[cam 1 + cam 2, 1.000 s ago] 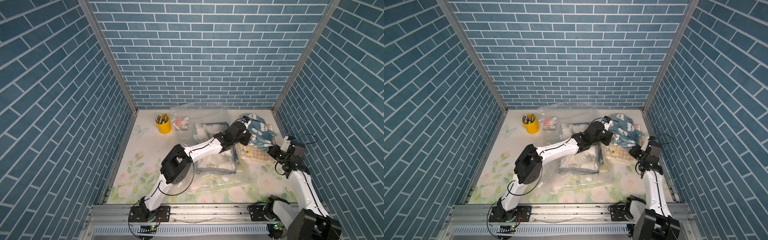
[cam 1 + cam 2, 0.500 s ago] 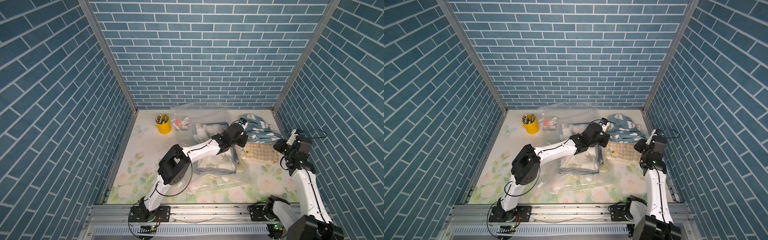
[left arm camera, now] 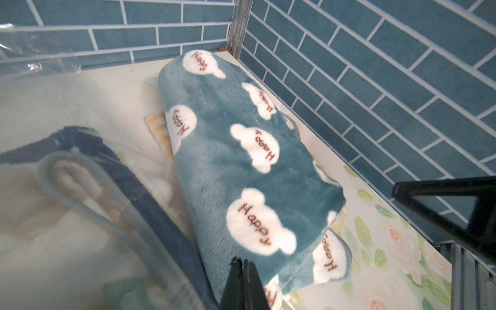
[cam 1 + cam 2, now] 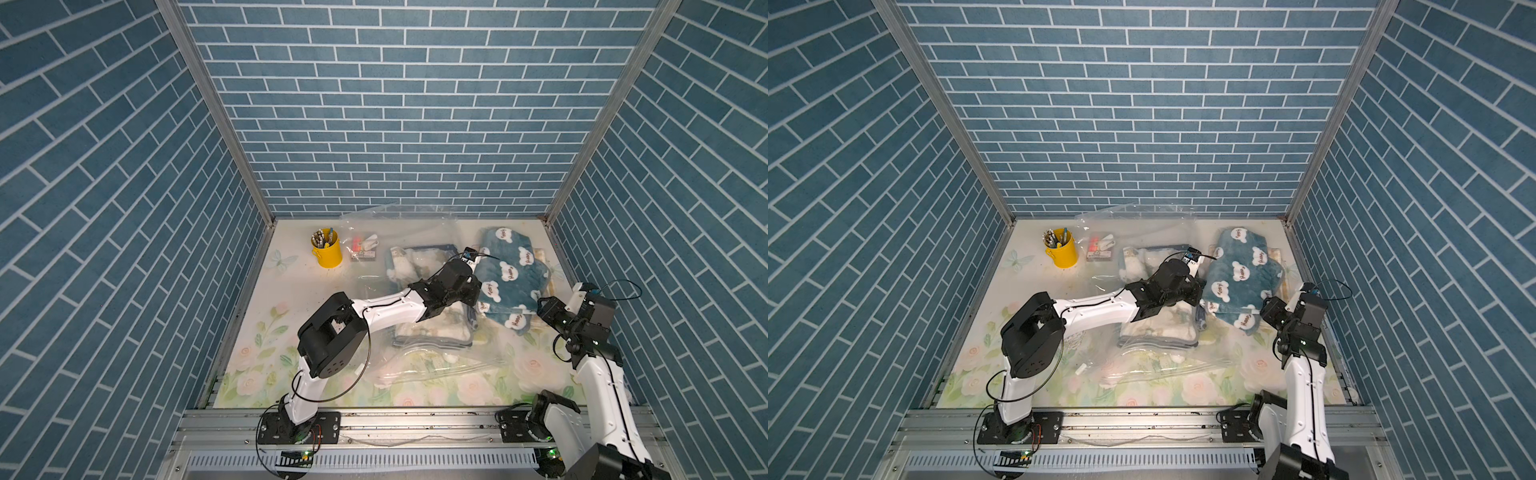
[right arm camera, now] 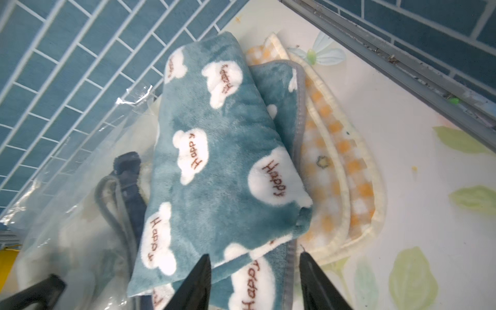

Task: Take the blanket out of the vacuum bag
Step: Place the blanket at the center of the board.

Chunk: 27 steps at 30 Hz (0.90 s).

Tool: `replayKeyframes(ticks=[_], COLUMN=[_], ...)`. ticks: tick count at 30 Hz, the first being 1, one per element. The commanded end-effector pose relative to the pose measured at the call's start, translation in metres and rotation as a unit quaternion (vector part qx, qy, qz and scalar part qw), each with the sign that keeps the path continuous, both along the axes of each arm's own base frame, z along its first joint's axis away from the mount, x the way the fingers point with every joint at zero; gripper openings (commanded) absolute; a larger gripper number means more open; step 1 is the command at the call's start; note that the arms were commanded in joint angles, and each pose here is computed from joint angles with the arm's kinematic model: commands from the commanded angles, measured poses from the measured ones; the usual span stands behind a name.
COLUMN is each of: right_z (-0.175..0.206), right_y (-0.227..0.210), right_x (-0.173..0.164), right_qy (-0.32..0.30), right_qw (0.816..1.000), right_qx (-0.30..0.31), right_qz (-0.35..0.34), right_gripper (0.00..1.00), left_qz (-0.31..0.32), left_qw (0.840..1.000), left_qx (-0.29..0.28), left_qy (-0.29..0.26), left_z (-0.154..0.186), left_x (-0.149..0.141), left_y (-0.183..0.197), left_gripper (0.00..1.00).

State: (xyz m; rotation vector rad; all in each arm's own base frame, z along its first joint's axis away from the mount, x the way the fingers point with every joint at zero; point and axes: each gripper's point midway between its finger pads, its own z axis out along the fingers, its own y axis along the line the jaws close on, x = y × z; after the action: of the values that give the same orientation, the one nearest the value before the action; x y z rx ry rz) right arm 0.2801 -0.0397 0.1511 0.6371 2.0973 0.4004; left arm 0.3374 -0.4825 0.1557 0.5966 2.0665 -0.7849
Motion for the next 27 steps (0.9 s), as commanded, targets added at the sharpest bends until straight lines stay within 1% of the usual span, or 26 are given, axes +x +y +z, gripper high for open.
replayKeyframes(ticks=[1,3,4,6,9,10,13,14,16,19,21,22,24,26,27], right_z=[0.010,0.003,0.000,-0.005,-0.025,-0.035,-0.044,-0.046,-0.053,-0.051,-0.056,-0.060,-0.066,-0.065,-0.062], right_y=[0.001,-0.001,0.000,0.005,0.009,0.004,-0.015,-0.022,-0.037,-0.039,-0.033,-0.027,-0.022,-0.017,-0.015], right_x=[-0.001,0.004,0.008,0.019,0.029,0.029,0.029,0.030,0.030,0.043,0.053,0.057,0.059,0.062,0.064], right_qy=[-0.015,-0.005,-0.004,-0.012,0.003,0.013,0.014,0.019,0.038,0.015,0.013,0.011,0.007,-0.005,-0.010], right_qw=[1.000,1.000,0.999,0.998,0.995,0.994,0.996,0.997,0.997,0.996,0.994,0.992,0.990,0.988,0.987], right_qx=[0.015,0.021,0.034,0.061,0.095,0.102,0.091,0.076,0.054,0.080,0.108,0.125,0.142,0.154,0.157], right_qz=[-0.005,-0.006,0.000,0.016,0.029,0.020,-0.014,-0.022,-0.046,-0.038,-0.016,-0.001,0.007,0.023,0.030], right_gripper=[0.56,0.57,0.57,0.60,0.61,0.61,0.64,0.65,0.70,0.76,0.75,0.77,0.76,0.72,0.67], left_qz=[0.011,0.011,0.011,0.010,-0.002,-0.006,-0.008,-0.010,-0.017,-0.025,-0.031,-0.031,-0.023,-0.014,-0.010], left_qw=[1.000,1.000,1.000,1.000,0.999,0.999,0.999,0.999,0.999,0.998,0.998,0.998,0.999,0.999,0.999], left_qx=[-0.013,-0.012,-0.012,-0.016,-0.025,-0.025,-0.032,-0.032,-0.035,-0.039,-0.040,-0.039,-0.035,-0.036,-0.035], left_qy=[0.013,0.021,0.022,0.021,0.025,0.027,0.030,0.032,0.034,0.034,0.029,0.025,0.013,0.001,-0.004], left_z=[-0.013,-0.021,-0.022,-0.019,-0.011,-0.010,-0.008,-0.008,-0.008,-0.002,0.006,0.011,0.021,0.031,0.036], left_x=[-0.002,-0.004,-0.005,-0.006,-0.008,-0.009,-0.011,-0.012,-0.015,-0.017,-0.020,-0.020,-0.020,-0.020,-0.020], left_y=[0.007,0.009,0.010,0.010,0.004,0.003,0.002,0.002,0.001,0.000,0.001,0.003,0.011,0.021,0.024], left_gripper=[0.00,0.00,0.00,0.00,0.00,0.00,0.00,0.00,0.00,0.00,0.00,0.00,0.00,0.00,0.01])
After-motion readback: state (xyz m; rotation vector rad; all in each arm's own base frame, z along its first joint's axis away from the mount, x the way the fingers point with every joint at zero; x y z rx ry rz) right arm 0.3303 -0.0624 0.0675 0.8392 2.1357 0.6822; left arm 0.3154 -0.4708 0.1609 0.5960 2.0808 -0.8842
